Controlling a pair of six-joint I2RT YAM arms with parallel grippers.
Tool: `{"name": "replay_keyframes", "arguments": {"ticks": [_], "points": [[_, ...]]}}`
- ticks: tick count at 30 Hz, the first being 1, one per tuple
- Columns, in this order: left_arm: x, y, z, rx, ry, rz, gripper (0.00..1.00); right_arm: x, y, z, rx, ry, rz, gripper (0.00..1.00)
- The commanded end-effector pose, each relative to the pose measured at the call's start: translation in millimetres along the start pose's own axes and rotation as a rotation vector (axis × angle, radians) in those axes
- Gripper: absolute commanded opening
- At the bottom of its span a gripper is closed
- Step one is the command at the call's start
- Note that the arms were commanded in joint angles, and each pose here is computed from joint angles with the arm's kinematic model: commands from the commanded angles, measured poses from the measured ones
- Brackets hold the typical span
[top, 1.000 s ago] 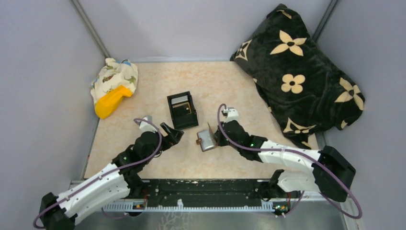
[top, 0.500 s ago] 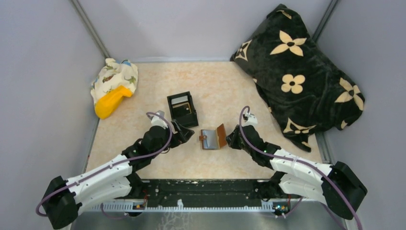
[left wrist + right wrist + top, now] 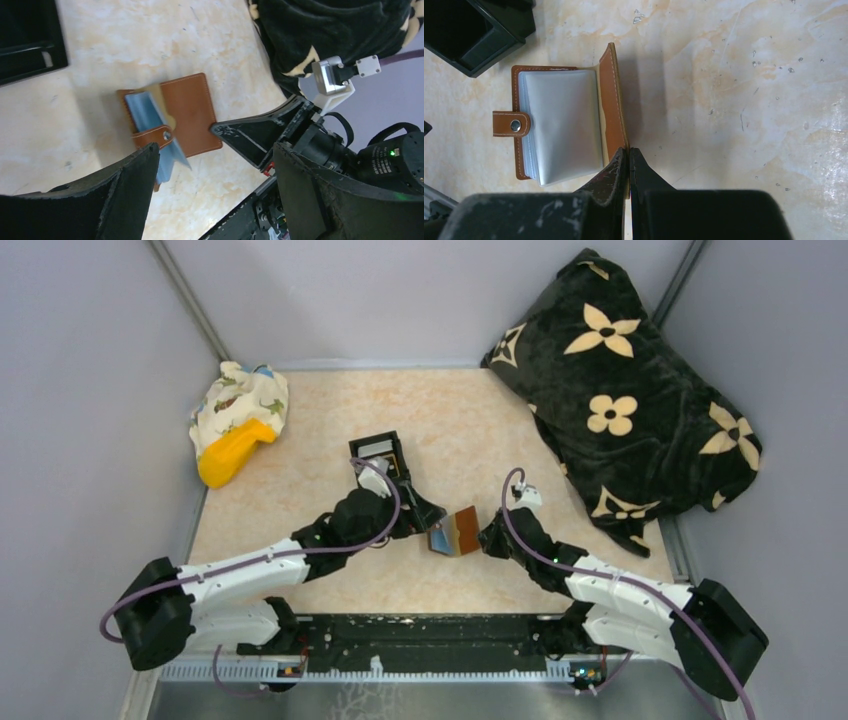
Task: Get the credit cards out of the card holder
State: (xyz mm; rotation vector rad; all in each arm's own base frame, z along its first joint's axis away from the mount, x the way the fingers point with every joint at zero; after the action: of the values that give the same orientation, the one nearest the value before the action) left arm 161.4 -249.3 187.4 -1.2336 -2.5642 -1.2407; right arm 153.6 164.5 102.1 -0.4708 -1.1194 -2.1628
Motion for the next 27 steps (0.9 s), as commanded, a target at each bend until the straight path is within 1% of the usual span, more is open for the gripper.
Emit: {"name": "replay_keyframes", "arguments": {"ticks": [1, 7, 14, 23, 27], "points": [[-13, -4, -30, -0.022, -0.119, 0.011, 0.89, 1, 4, 0, -0.014, 0.010, -0.026, 0.00], [-25, -21, -34, -0.034, -0.133, 0.051, 0.89, 4, 7, 2, -0.005, 0.014, -0.037, 0.00], [-29, -39, -15, -0.033, -0.079, 0.096, 0.88, 4, 8, 4, -0.010, 0.024, -0.037, 0.00], [-20, -49, 11, -0.051, 0.011, 0.098, 0.89, -2, 1, -1, -0.022, 0.019, -0.014, 0.00], [-24, -59, 17, -0.045, 0.026, 0.135, 0.88, -2, 1, -2, -0.034, 0.024, -0.014, 0.00]]}}
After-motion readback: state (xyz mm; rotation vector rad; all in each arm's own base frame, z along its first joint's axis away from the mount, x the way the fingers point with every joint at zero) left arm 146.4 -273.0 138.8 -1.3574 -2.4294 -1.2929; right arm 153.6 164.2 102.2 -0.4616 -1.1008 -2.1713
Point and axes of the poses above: each gripper's point midway between its finger pads, its own x axis back along the fingers, its own z axis along the line the jaws close on, y = z × x, the point moved 8 cm from there along x, back along the fingers, and after that the axes turned 5 degrees about -x, right-handed, at the moved point
